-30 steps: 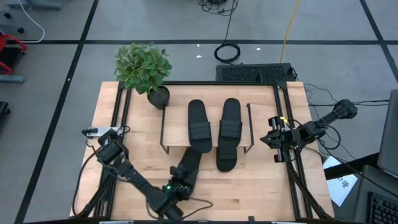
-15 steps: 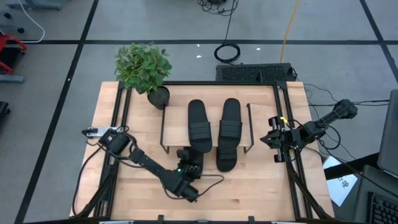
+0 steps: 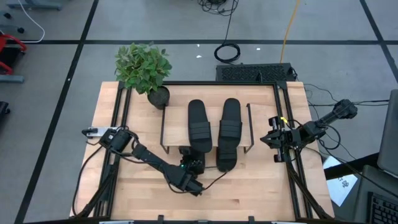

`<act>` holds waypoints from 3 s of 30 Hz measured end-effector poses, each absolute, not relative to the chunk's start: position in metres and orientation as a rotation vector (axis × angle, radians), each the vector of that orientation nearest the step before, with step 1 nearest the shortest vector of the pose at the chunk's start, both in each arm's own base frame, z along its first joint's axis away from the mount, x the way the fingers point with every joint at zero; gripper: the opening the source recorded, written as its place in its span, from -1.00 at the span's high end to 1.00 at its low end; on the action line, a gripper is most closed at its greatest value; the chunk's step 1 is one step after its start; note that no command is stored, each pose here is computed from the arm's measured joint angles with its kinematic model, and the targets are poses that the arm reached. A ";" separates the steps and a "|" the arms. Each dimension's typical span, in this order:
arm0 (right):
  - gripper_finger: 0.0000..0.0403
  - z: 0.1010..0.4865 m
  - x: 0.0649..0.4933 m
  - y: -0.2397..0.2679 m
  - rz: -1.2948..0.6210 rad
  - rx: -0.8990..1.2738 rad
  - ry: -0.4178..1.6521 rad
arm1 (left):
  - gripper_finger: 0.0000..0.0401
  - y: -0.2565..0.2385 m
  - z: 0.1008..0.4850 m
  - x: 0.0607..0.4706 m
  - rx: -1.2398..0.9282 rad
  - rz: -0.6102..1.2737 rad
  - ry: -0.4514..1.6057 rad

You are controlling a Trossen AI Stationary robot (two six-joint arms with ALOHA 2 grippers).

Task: Pick and place slides into the shelf
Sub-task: Put the black slide under the shelf

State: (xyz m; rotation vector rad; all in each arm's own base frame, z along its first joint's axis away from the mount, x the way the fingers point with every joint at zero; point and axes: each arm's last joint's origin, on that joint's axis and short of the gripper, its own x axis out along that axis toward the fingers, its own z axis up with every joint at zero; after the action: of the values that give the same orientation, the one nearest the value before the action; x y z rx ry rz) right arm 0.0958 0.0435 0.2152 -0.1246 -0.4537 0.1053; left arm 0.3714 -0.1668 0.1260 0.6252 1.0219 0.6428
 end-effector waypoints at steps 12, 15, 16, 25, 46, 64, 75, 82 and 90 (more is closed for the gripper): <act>1.00 0.215 0.096 0.044 0.105 -0.125 -0.453 | 0.98 -0.160 0.125 0.380 0.591 0.637 1.014; 1.00 0.215 0.096 0.044 0.105 -0.125 -0.453 | 0.90 -0.161 0.124 0.380 0.581 0.629 1.020; 1.00 0.215 0.096 0.044 0.105 -0.125 -0.453 | 0.86 -0.161 0.124 0.380 0.576 0.619 1.029; 1.00 0.215 0.096 0.044 0.108 -0.114 -0.453 | 0.42 -0.163 0.123 0.380 0.539 0.598 1.042; 1.00 0.215 0.096 0.044 0.108 -0.115 -0.452 | 0.03 -0.189 0.142 0.369 0.717 0.551 0.938; 1.00 0.215 0.096 0.044 0.107 -0.119 -0.448 | 0.43 -0.224 0.176 0.347 0.547 0.294 0.942; 1.00 0.215 0.096 0.043 0.109 -0.104 -0.452 | 0.90 -0.237 0.174 0.355 0.384 -0.095 1.023; 1.00 0.215 0.096 0.043 0.110 -0.102 -0.452 | 1.00 -0.221 0.169 0.365 0.361 -0.029 1.045; 1.00 0.215 0.096 0.044 0.110 -0.106 -0.452 | 1.00 -0.208 0.155 0.364 0.330 -0.036 1.095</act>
State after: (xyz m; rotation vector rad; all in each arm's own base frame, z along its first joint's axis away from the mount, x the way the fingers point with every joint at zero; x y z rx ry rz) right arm 0.0959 0.0435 0.2151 -0.1058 -0.4518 0.1099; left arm 0.3644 -0.2081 0.1550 0.3295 1.0953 -0.0356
